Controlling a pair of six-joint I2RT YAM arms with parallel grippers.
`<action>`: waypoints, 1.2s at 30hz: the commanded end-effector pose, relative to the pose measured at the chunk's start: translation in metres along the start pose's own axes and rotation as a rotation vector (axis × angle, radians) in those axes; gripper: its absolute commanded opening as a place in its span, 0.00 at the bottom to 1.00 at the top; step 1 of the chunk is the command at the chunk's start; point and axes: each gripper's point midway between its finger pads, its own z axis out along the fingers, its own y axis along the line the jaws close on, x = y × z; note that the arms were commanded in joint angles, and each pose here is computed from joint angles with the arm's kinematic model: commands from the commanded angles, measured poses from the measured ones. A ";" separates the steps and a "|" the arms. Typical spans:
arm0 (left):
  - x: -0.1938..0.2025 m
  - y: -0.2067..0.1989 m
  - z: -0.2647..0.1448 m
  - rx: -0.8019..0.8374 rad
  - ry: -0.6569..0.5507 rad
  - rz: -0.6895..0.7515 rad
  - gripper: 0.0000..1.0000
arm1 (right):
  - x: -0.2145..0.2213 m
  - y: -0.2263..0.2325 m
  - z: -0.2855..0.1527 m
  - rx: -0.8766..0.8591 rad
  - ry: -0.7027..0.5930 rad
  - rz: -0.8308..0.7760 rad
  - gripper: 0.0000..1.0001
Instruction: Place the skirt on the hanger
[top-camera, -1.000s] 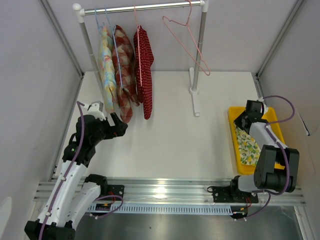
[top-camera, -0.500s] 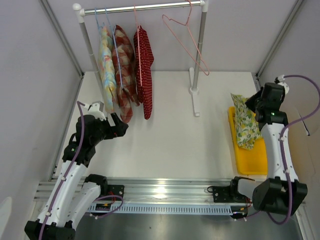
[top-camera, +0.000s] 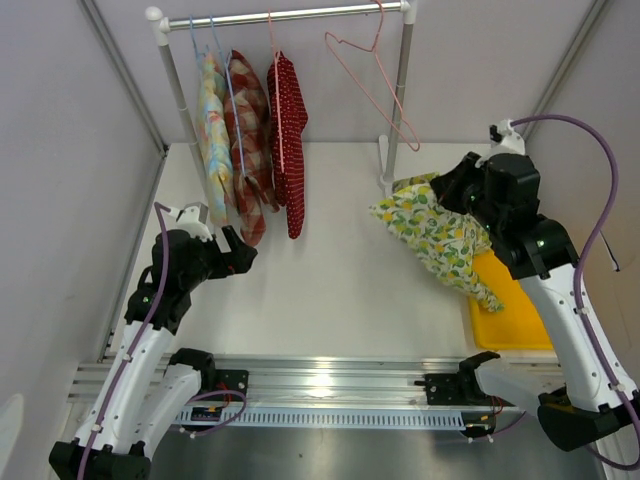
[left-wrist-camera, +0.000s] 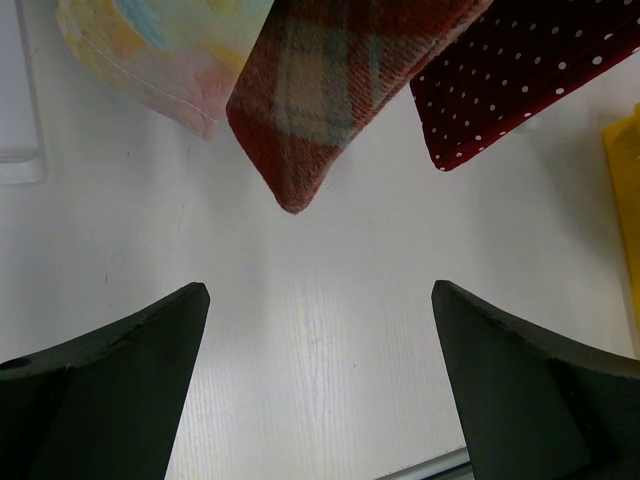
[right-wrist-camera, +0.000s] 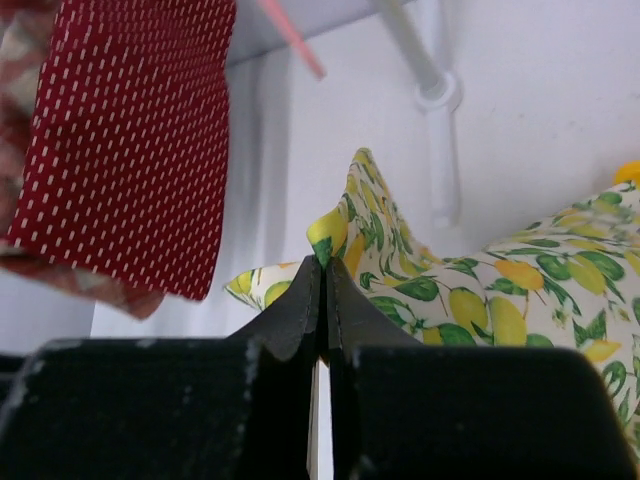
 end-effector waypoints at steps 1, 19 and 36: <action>-0.001 -0.005 0.000 0.030 -0.012 0.006 0.99 | -0.009 0.034 -0.015 -0.074 -0.030 -0.005 0.00; 0.036 -0.029 0.014 0.199 0.081 -0.158 0.99 | 0.158 0.139 0.022 -0.346 0.392 -0.112 0.00; 0.062 -0.006 0.020 0.086 0.097 -0.269 1.00 | 0.295 0.088 0.036 -0.135 0.563 -0.234 0.92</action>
